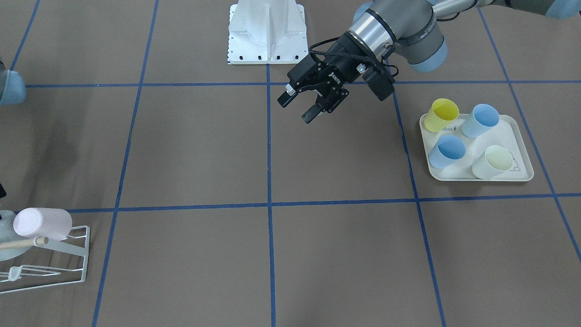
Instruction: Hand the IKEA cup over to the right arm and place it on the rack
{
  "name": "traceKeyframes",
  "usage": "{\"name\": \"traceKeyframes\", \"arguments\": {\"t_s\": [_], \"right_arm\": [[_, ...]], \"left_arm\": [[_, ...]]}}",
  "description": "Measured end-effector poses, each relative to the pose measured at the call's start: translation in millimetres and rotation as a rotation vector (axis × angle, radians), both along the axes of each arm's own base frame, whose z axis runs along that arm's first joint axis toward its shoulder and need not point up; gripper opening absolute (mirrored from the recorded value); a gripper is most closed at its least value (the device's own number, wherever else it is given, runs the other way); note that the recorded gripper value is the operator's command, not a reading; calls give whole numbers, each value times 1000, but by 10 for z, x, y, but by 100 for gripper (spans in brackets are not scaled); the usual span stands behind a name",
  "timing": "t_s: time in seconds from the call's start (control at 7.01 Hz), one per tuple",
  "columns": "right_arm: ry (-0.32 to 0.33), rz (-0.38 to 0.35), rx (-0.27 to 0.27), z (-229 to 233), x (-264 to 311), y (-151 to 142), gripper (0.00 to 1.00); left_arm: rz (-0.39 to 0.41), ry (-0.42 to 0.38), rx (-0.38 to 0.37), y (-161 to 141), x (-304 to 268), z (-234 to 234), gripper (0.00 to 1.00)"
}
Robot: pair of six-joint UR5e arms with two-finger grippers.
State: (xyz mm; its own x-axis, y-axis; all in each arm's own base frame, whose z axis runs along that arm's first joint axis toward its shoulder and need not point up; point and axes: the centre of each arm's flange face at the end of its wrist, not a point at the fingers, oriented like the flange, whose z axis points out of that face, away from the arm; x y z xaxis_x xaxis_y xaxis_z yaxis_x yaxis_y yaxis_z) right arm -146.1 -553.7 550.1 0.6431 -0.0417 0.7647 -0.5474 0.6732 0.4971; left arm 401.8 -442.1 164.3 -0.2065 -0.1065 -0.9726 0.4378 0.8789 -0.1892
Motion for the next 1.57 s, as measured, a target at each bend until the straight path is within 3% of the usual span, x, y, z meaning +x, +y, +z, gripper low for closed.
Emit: {"name": "traceKeyframes", "arguments": {"t_s": [0.29,0.57,0.86,1.0,1.28,1.57], "right_arm": [[-20,-14,-4,-58,116,16,100],[-48,-14,-8,-190,248,273,100],[-157,-16,-80,-602,275,455,100],[-225,-30,-124,-746,251,516,100],[-367,-70,-217,-957,179,634,100],[-449,-88,-278,-1081,88,709,100]], "left_arm": [[0,1,1,3,-2,-4,99],[-1,5,7,18,-52,-23,98],[-18,-50,30,-34,-295,230,98],[-30,-148,85,-158,-569,495,98],[-54,-429,235,-317,-1231,1253,98],[-37,-739,390,-217,-1839,2239,98]]}}
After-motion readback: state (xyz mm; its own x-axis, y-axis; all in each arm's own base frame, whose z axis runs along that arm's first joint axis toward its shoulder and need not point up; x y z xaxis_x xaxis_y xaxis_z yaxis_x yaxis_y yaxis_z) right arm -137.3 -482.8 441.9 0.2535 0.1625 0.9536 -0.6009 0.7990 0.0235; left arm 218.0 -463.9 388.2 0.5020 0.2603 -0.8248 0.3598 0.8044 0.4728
